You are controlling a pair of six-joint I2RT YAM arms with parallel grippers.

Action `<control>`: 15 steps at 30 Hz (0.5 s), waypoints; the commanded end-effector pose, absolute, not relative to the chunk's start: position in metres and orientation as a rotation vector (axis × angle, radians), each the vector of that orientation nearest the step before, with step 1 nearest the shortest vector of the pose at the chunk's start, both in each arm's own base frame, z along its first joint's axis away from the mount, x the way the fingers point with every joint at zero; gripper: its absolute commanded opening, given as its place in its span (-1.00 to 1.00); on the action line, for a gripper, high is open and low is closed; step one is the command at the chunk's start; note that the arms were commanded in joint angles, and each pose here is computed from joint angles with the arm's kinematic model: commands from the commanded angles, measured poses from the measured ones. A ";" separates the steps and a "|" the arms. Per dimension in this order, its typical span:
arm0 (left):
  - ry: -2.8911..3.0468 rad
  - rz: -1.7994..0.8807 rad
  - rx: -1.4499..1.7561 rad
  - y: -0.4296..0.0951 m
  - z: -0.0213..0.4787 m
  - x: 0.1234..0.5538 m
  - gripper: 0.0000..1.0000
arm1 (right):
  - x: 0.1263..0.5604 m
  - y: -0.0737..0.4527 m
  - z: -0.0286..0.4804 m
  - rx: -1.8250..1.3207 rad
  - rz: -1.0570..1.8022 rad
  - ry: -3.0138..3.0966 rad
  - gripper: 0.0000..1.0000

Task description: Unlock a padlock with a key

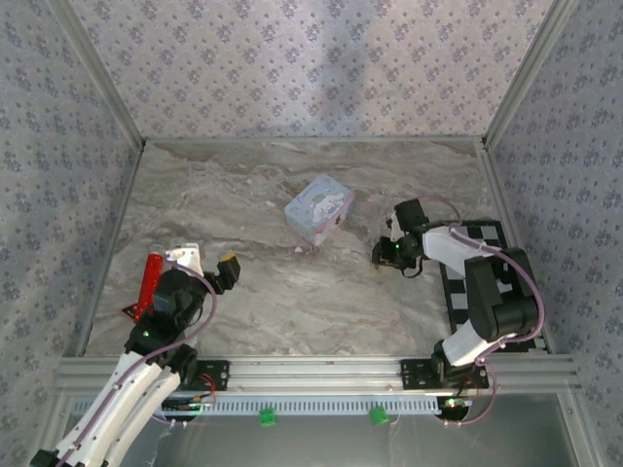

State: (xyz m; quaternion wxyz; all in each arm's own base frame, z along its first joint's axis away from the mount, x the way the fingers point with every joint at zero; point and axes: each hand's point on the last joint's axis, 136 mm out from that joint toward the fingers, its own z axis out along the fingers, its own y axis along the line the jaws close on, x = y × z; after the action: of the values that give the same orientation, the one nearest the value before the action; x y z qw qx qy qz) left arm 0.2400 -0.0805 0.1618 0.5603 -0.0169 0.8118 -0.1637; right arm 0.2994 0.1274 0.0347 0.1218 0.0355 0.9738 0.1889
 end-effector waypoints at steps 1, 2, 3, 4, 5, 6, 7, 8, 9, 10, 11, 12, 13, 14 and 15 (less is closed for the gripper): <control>1.901 -0.366 -0.066 -0.075 0.161 0.242 0.82 | 0.292 0.119 0.041 0.111 0.517 2.844 -0.33; 1.901 -0.365 -0.068 -0.075 0.161 0.242 0.82 | 0.292 0.119 0.044 0.111 0.518 2.836 -0.32; 1.901 -0.364 -0.070 -0.075 0.161 0.243 0.82 | 0.292 0.118 0.047 0.112 0.519 2.829 -0.32; 1.903 -0.363 -0.069 -0.075 0.160 0.243 0.82 | 0.291 0.119 0.053 0.106 0.526 2.819 -0.31; 1.902 -0.361 -0.070 -0.075 0.161 0.244 0.82 | 0.290 0.120 0.062 0.099 0.535 2.798 -0.30; 1.904 -0.357 -0.069 -0.075 0.161 0.245 0.82 | 0.290 0.121 0.071 0.090 0.542 2.773 -0.29; 1.905 -0.347 -0.065 -0.075 0.162 0.246 0.82 | 0.289 0.122 0.083 0.076 0.546 2.740 -0.27; 1.904 -0.330 -0.066 -0.073 0.165 0.247 0.82 | 0.289 0.122 0.095 0.063 0.541 2.705 -0.24; 1.904 -0.314 -0.072 -0.071 0.168 0.248 0.82 | 0.289 0.122 0.106 0.053 0.535 2.672 -0.21; 1.898 -0.305 -0.082 -0.069 0.174 0.251 0.82 | 0.289 0.122 0.118 0.041 0.531 2.633 -0.16; 1.891 -0.305 -0.089 -0.069 0.180 0.254 0.82 | 0.289 0.121 0.131 0.031 0.528 2.589 -0.13; 1.886 -0.305 -0.106 -0.069 0.185 0.256 0.82 | 0.289 0.121 0.141 0.028 0.524 2.553 -0.11; 1.884 -0.303 -0.129 -0.068 0.190 0.260 0.82 | 0.290 0.121 0.154 0.016 0.523 2.504 -0.08; 1.891 -0.291 -0.154 -0.066 0.193 0.263 0.82 | 0.290 0.122 0.167 0.000 0.531 2.450 -0.06; 1.900 -0.271 -0.189 -0.062 0.195 0.265 0.82 | 0.290 0.123 0.179 -0.008 0.531 2.409 -0.05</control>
State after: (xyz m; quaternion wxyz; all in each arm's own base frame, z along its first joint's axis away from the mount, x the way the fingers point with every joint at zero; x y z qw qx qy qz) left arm 0.2531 -0.0703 0.1550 0.5352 -0.0403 0.8353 -0.1192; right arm 0.2907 0.1259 0.1523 0.2904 0.0025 0.9332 0.2117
